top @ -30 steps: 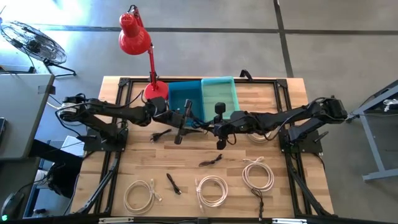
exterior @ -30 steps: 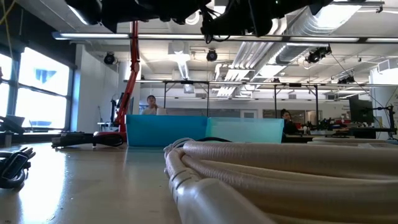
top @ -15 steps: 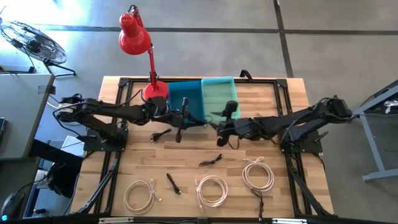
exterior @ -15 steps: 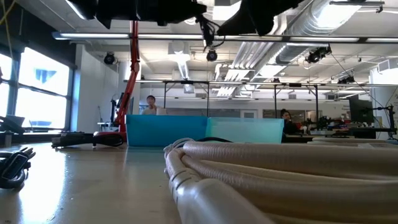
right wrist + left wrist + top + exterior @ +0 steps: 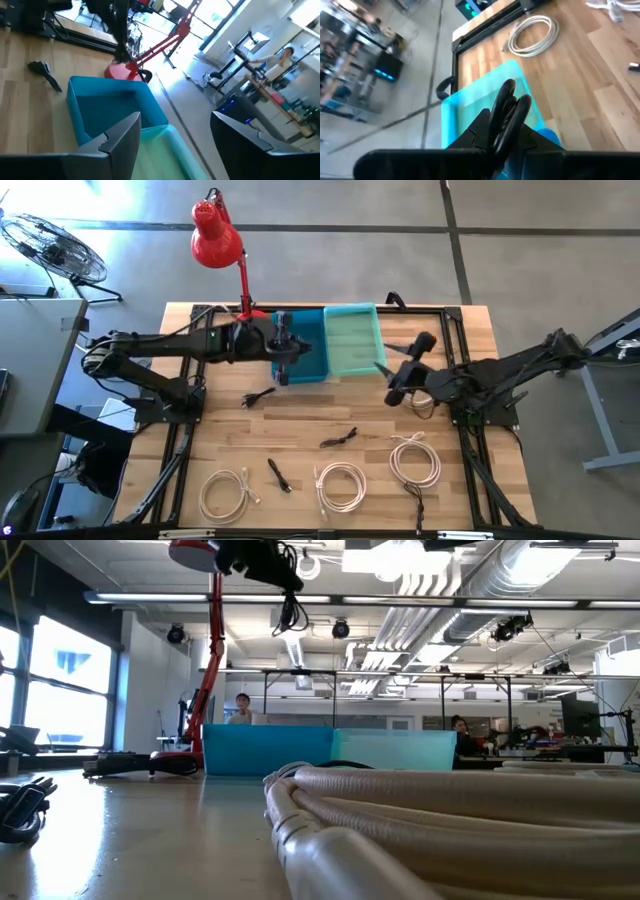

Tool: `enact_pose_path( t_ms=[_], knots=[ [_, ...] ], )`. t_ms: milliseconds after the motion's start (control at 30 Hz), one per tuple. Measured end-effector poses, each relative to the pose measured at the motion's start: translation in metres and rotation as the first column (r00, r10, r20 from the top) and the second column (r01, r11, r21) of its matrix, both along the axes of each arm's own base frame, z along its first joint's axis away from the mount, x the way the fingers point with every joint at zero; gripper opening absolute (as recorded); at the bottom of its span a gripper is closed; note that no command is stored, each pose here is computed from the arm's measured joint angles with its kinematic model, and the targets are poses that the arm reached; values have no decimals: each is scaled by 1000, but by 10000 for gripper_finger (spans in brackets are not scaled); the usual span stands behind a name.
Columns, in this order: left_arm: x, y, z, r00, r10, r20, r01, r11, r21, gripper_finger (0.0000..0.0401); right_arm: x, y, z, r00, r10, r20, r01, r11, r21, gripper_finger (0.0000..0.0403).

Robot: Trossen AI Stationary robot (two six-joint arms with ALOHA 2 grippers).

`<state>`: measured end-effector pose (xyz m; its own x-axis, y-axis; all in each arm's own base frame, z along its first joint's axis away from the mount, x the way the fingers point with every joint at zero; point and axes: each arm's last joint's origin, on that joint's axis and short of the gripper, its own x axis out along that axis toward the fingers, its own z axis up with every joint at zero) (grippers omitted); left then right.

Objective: Pick & Place USB Port
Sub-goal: Put the black usb cable into the blue bin

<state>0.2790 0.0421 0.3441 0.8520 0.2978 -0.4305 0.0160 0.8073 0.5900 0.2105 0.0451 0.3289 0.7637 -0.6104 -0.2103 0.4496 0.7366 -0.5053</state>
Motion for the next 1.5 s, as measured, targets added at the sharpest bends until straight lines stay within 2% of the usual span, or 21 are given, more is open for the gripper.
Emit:
enact_pose_path(
  t_ms=[67,167,400,633,1000,1100,1200,1300,1500],
  knots=[
    [-3,9,5,999,7,-42,-9,999,-40,16,-8,-3,4,1000,-4,9,4,1000,13,232],
    [1,22,11,999,10,-31,-13,995,-95,16,-18,-6,8,999,-8,35,6,999,38,232],
    [21,55,-18,993,32,-113,-57,972,-229,16,-27,-8,12,997,47,65,-54,992,112,232],
    [33,83,-49,966,146,-211,-197,950,-243,16,-27,-7,6,996,67,55,-76,980,185,232],
    [49,110,-95,926,184,-330,-276,926,-258,16,-26,-6,3,996,68,63,-81,968,237,232],
    [49,115,-107,909,178,-377,-297,911,-287,18,-26,-5,3,995,85,61,-97,964,246,232],
    [46,121,-117,888,197,-417,-346,881,-322,40,-26,-5,2,993,102,63,-115,956,269,232],
    [46,124,-116,888,207,-410,-353,878,-323,80,-26,-4,1,990,134,50,-143,948,285,232],
    [48,124,-114,891,208,-403,-349,881,-318,168,-26,-4,-7,993,118,24,-119,939,324,232]
  ],
)
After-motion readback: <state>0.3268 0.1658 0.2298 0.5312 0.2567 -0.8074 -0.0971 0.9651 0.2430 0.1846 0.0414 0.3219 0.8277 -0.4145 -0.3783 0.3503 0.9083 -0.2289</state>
